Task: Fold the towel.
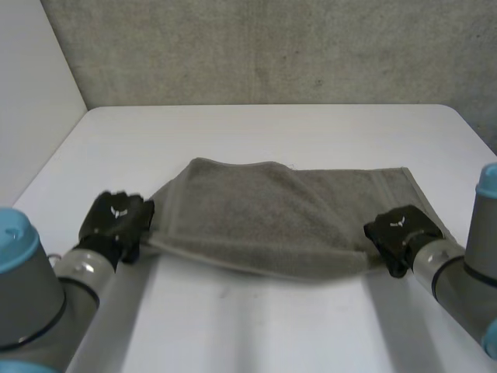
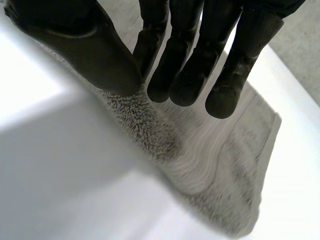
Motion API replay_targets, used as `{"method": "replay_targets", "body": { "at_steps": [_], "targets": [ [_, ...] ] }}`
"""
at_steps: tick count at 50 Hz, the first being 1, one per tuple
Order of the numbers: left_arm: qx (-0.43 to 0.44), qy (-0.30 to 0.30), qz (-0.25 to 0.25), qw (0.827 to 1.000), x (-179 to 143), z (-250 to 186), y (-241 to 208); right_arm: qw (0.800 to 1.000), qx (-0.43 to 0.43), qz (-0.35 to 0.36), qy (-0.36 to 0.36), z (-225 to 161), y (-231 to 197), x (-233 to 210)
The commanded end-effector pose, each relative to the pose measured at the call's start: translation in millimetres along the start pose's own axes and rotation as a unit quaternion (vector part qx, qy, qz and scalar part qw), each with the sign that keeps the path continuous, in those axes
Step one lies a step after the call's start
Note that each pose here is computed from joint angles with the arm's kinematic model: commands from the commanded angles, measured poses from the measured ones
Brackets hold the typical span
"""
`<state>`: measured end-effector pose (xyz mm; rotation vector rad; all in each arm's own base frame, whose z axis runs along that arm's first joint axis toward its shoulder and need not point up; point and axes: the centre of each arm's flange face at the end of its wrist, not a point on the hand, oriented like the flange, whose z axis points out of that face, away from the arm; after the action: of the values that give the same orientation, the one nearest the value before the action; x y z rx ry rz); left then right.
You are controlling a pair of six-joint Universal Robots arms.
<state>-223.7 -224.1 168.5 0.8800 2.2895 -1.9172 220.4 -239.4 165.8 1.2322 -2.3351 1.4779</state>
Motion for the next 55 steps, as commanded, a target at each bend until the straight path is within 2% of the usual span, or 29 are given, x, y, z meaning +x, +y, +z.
{"method": "replay_targets", "body": {
  "at_steps": [1, 3, 6, 7, 8, 9, 10, 11, 12, 13, 14, 15, 16, 17, 18, 20, 21, 22, 23, 24, 26, 27, 29, 30, 32, 36, 43, 49, 55],
  "targets": [
    [0.079, -0.023, -0.003, 0.997, -13, 41, -46, 0.998, 0.056, -0.007, 0.030, 25, -37, 20],
    [0.106, -0.031, -0.004, 0.994, -18, 54, -61, 0.990, 0.121, -0.009, 0.077, 46, -72, 46],
    [0.180, -0.056, -0.010, 0.982, -32, 81, -102, 0.980, 0.166, -0.011, 0.109, 54, -93, 61],
    [0.181, -0.056, -0.010, 0.982, -32, 81, -102, 0.960, 0.233, -0.011, 0.155, 58, -123, 82],
    [0.248, -0.081, -0.021, 0.965, -46, 93, -138, 0.925, 0.317, -0.011, 0.210, 55, -158, 106],
    [0.316, -0.100, -0.038, 0.943, -58, 96, -171, 0.924, 0.318, -0.011, 0.211, 55, -158, 106],
    [0.317, -0.101, -0.038, 0.942, -59, 96, -171, 0.891, 0.377, -0.012, 0.253, 46, -181, 123],
    [0.361, -0.110, -0.056, 0.924, -67, 95, -191, 0.858, 0.426, -0.014, 0.287, 37, -196, 136],
    [0.399, -0.118, -0.078, 0.906, -75, 92, -207, 0.857, 0.426, -0.014, 0.288, 37, -196, 136],
    [0.399, -0.118, -0.078, 0.906, -75, 92, -207, 0.831, 0.462, -0.014, 0.309, 26, -209, 142],
    [0.420, -0.117, -0.099, 0.894, -80, 88, -215, 0.806, 0.492, -0.010, 0.330, 11, -219, 150],
    [0.438, -0.112, -0.119, 0.884, -83, 83, -221, 0.805, 0.492, -0.010, 0.330, 11, -219, 150],
    [0.438, -0.112, -0.119, 0.884, -83, 83, -221, 0.799, 0.502, -0.006, 0.331, 5, -221, 151],
    [0.443, -0.105, -0.134, 0.880, -85, 79, -224, 0.805, 0.499, -0.002, 0.320, 3, -218, 149],
    [0.431, -0.097, -0.145, 0.885, -84, 78, -215, 0.805, 0.499, -0.002, 0.320, 3, -218, 149],
    [0.415, -0.089, -0.150, 0.893, -80, 77, -205, 0.840, 0.467, 0.000, 0.276, 14, -202, 136],
    [0.394, -0.083, -0.149, 0.903, -75, 78, -192, 0.840, 0.467, 0.000, 0.276, 14, -202, 136],
    [0.394, -0.083, -0.149, 0.903, -75, 78, -192, 0.863, 0.441, -0.003, 0.246, 22, -191, 126],
    [0.371, -0.078, -0.149, 0.913, -69, 80, -176, 0.887, 0.410, -0.005, 0.212, 29, -178, 115],
    [0.371, -0.077, -0.149, 0.913, -69, 80, -176, 0.887, 0.410, -0.005, 0.212, 29, -178, 115],
    [0.317, -0.062, -0.150, 0.935, -54, 75, -141, 0.927, 0.344, -0.002, 0.152, 43, -151, 93],
    [0.316, -0.062, -0.150, 0.935, -54, 75, -141, 0.927, 0.343, -0.002, 0.152, 43, -151, 93],
    [0.267, -0.035, -0.148, 0.952, -37, 71, -108, 0.962, 0.258, 0.010, 0.088, 59, -115, 67],
    [0.241, -0.018, -0.146, 0.959, -28, 68, -90, 0.962, 0.258, 0.010, 0.087, 59, -115, 67],
    [0.215, -0.001, -0.144, 0.966, -19, 63, -72, 0.983, 0.178, 0.019, 0.036, 67, -81, 43],
    [0.158, 0.030, -0.124, 0.979, 0, 47, -35, 0.991, 0.130, 0.027, 0.006, 67, -63, 31],
    [0.159, 0.022, -0.075, 0.984, -2, 27, -35, 0.993, 0.111, 0.044, -0.005, 49, -66, 34],
    [0.184, 0.004, -0.076, 0.980, -14, 16, -52, 0.992, 0.115, 0.052, -0.004, 48, -68, 35],
    [0.168, 0.011, -0.094, 0.981, -13, 5, -50, 0.993, 0.105, 0.051, -0.012, 46, -65, 31]
  ]
}}
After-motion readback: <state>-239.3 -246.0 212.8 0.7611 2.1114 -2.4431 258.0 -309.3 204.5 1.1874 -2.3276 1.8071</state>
